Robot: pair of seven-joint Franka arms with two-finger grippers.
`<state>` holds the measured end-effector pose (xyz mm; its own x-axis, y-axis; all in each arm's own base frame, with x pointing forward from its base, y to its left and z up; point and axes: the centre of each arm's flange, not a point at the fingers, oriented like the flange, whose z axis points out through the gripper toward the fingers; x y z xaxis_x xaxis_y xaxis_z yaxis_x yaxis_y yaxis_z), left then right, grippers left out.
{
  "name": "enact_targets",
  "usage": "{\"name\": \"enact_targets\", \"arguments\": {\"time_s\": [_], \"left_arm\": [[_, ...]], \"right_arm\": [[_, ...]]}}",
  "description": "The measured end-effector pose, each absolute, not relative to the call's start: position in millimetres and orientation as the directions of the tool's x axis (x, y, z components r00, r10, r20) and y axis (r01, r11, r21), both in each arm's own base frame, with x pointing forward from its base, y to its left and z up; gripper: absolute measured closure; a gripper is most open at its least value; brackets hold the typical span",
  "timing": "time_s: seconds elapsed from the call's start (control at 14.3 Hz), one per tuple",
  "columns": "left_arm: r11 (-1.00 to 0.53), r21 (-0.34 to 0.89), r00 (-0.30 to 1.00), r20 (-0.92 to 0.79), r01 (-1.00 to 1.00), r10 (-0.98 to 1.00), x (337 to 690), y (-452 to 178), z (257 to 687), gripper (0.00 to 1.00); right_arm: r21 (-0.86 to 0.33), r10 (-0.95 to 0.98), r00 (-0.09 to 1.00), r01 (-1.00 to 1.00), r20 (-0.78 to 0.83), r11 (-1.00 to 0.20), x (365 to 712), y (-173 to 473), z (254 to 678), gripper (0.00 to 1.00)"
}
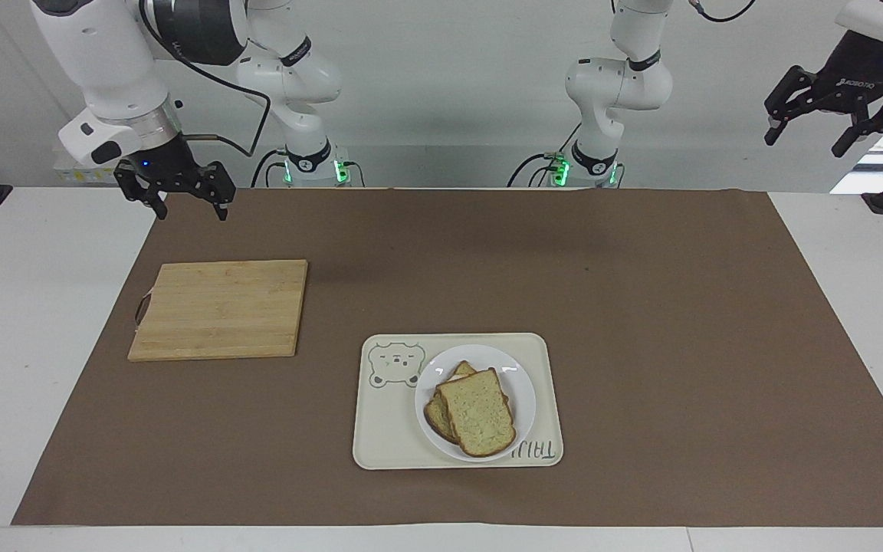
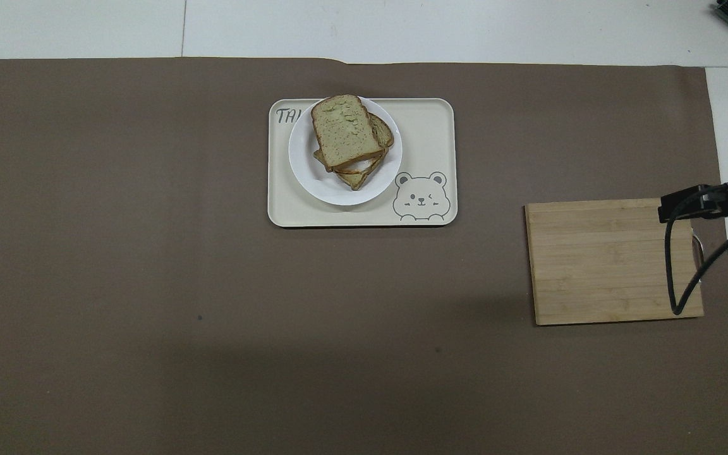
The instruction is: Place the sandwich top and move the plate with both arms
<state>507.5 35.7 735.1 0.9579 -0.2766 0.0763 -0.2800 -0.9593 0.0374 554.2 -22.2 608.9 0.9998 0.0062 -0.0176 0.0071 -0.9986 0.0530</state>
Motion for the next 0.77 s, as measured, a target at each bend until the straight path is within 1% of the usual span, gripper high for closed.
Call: {"name": "enact_targets", "arguments": {"time_s": [0.35, 0.77], "left_arm": [[-0.969, 0.033, 0.968, 0.053, -0.246, -0.244, 499.7, 19.1, 734.5, 0.00], [-0.967, 0.021, 0.967, 0.023, -0.254, -0.254, 509.5, 15.2, 721.7, 0.00]], "right_arm": [[0.053, 0.006, 1.000, 0.007, -0.018, -0.999, 554.2, -22.2, 608.9, 0.00], [0.053, 0.006, 1.000, 0.007, -0.018, -0.999, 554.2, -22.2, 608.9, 0.00]]}}
